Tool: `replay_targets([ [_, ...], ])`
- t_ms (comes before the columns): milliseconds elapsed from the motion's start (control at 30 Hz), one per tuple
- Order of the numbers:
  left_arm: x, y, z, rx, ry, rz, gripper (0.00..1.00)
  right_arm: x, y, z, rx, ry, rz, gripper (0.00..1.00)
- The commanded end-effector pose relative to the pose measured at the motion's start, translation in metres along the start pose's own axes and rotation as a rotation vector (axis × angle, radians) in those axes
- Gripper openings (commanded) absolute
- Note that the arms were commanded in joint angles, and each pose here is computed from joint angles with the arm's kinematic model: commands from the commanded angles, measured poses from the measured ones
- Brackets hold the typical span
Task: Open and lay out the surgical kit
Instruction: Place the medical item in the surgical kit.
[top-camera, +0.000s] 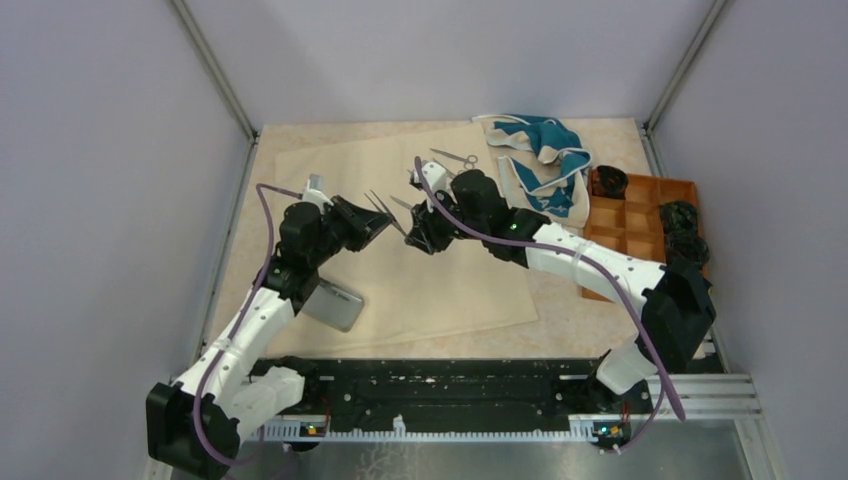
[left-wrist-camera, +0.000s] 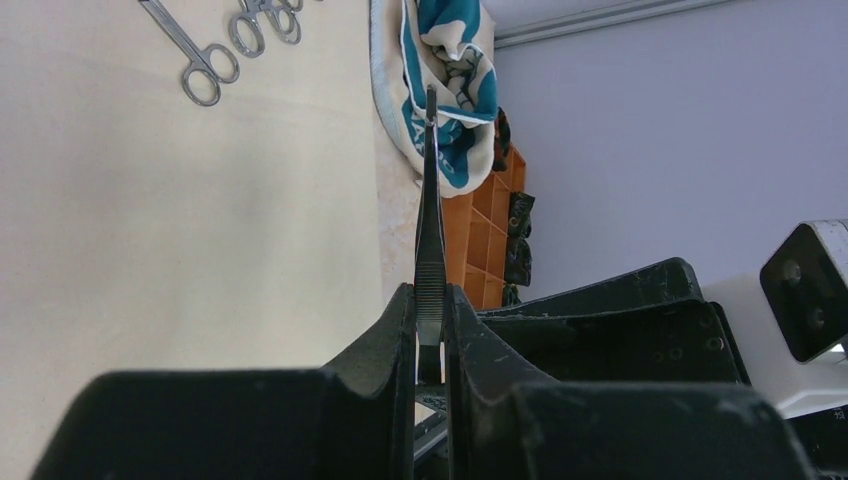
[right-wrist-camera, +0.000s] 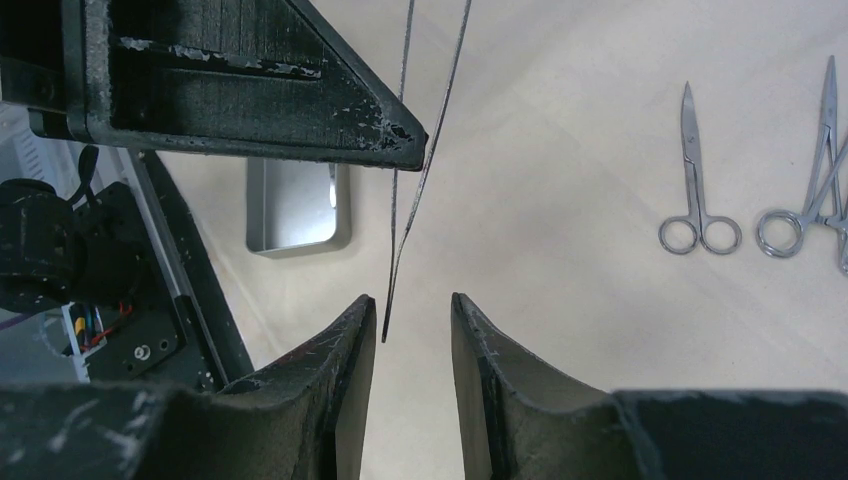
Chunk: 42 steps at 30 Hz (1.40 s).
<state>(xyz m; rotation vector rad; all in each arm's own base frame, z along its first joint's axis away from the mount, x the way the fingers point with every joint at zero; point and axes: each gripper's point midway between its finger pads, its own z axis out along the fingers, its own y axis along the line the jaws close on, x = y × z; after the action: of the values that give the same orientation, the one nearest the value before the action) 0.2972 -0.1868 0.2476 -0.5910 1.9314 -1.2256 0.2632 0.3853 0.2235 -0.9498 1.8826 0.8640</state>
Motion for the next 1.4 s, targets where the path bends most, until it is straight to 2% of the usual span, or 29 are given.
replay_targets([
  [0,-0.006,-0.008,0.004,0.036,-0.035,0.015,0.00,-0.031,0.006,0.005,0.003,-0.073,-0.003,0.33],
  [333,-0.009,-0.002,0.009,0.001,-0.042,0.024,0.00,-0.034,0.000,0.031,0.005,-0.080,0.005,0.01],
  [467,-0.018,-0.004,0.013,0.000,-0.078,0.039,0.02,-0.032,0.002,0.042,-0.033,-0.096,-0.002,0.00],
  [533,-0.025,0.007,0.012,-0.065,-0.084,0.034,0.40,-0.032,-0.003,0.048,-0.040,-0.115,0.009,0.00],
  [567,-0.030,0.011,0.010,-0.090,-0.092,0.032,0.56,-0.029,-0.009,0.052,-0.037,-0.110,0.023,0.00],
  [600,-0.036,0.017,0.007,-0.116,-0.100,0.032,0.67,-0.026,-0.017,0.055,-0.027,-0.098,0.035,0.00],
  [667,-0.052,0.027,-0.003,-0.180,-0.118,0.039,0.82,-0.020,-0.034,0.063,0.011,-0.073,0.024,0.00],
  [733,-0.068,0.050,-0.018,-0.309,-0.134,0.048,0.88,-0.010,-0.052,0.071,0.042,-0.043,-0.010,0.00],
  [867,-0.072,0.122,-0.070,-0.712,-0.079,0.013,0.90,0.016,-0.085,0.086,0.123,0.049,-0.141,0.00],
  [933,-0.072,0.144,-0.089,-0.834,-0.049,0.005,0.90,0.031,-0.100,0.095,0.158,0.109,-0.202,0.00],
  [1100,-0.074,0.149,-0.096,-0.865,-0.031,0.066,0.87,0.048,-0.116,0.111,0.174,0.175,-0.284,0.00],
  [1367,-0.084,0.139,-0.079,-0.798,-0.011,0.110,0.87,0.066,-0.123,0.136,0.152,0.213,-0.280,0.00],
])
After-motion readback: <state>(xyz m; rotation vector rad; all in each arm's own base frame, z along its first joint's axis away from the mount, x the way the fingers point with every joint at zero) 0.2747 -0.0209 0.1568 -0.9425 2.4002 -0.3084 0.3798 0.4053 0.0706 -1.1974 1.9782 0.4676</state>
